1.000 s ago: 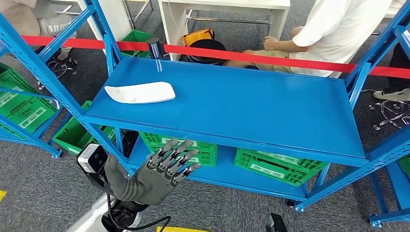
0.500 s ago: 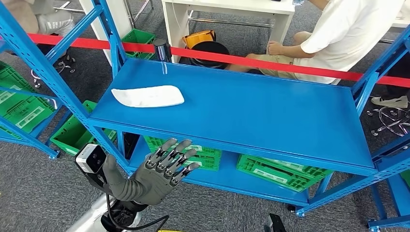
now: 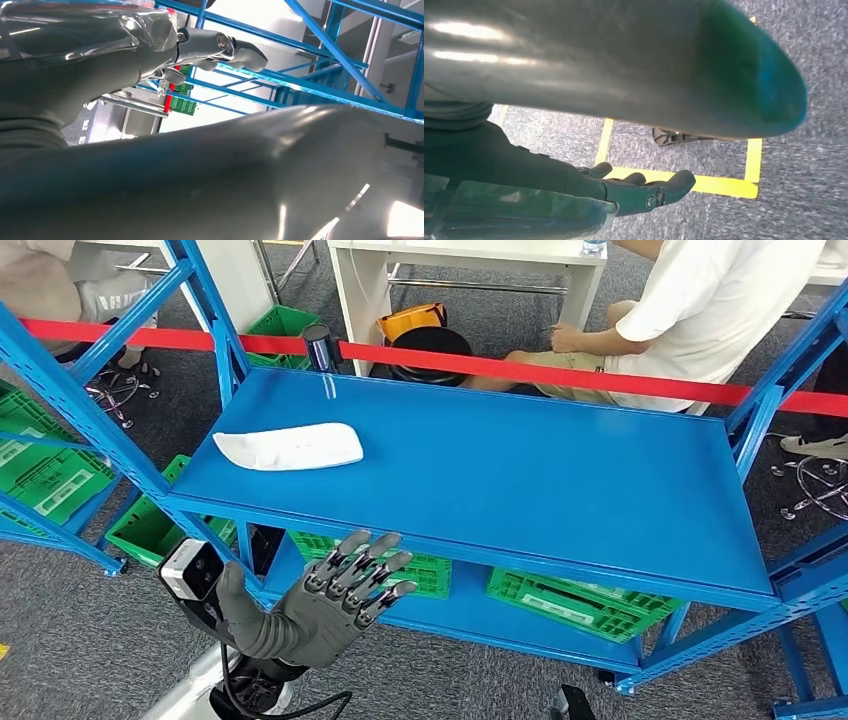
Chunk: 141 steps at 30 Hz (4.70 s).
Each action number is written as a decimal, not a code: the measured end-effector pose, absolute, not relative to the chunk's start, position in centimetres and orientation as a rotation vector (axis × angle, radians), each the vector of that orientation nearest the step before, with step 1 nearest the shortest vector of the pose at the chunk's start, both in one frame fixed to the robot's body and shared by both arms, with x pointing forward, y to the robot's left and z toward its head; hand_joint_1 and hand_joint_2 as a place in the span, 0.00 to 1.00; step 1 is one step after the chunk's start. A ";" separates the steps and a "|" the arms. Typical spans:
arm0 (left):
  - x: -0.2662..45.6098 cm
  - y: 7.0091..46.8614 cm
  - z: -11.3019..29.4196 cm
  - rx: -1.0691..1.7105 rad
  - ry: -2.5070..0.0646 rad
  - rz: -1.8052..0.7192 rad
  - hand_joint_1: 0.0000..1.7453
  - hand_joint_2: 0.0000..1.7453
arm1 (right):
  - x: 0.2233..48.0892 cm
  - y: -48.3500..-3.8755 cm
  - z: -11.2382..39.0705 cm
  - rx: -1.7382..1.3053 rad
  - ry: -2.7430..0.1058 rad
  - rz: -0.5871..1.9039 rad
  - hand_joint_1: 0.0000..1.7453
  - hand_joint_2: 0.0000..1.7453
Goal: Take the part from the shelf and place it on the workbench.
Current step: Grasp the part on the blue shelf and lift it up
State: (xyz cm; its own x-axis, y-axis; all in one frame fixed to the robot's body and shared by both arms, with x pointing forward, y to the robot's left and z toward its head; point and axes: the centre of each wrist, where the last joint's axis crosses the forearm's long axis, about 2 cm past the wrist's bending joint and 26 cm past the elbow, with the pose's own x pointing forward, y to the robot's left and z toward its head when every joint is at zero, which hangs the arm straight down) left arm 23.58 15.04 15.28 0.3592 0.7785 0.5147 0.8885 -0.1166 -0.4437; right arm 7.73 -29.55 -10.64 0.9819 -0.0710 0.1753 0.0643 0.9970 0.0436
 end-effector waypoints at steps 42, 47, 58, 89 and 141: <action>24.2 13.8 15.7 -1.983 -1.416 -0.247 0.00 0.00 | 5.1 -28.5 -11.0 0.149 0.010 0.018 0.00 0.00; 24.1 13.7 15.5 -1.967 -1.404 -0.266 0.00 0.00 | 4.5 -28.7 -11.1 0.182 0.030 0.036 0.00 0.00; 24.2 13.9 15.5 -1.960 -1.408 -0.272 0.00 0.00 | 4.4 -28.8 -11.1 0.187 0.032 0.041 0.00 0.00; 23.5 14.4 15.0 -1.937 -1.396 -0.218 0.00 0.00 | 3.7 -28.3 -11.2 0.173 0.007 0.070 0.00 0.00; 23.6 14.8 13.8 -1.811 -1.382 -0.257 0.00 1.00 | 3.1 -27.4 -11.2 0.168 -0.004 0.030 0.00 0.00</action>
State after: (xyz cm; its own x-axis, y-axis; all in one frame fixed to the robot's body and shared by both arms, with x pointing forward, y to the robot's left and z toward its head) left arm 23.55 14.84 13.81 0.3753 0.7069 0.5996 0.8752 -0.0571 -0.4804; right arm 3.14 -27.38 -11.23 0.9995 0.0298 0.0063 -0.0304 0.9854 0.1673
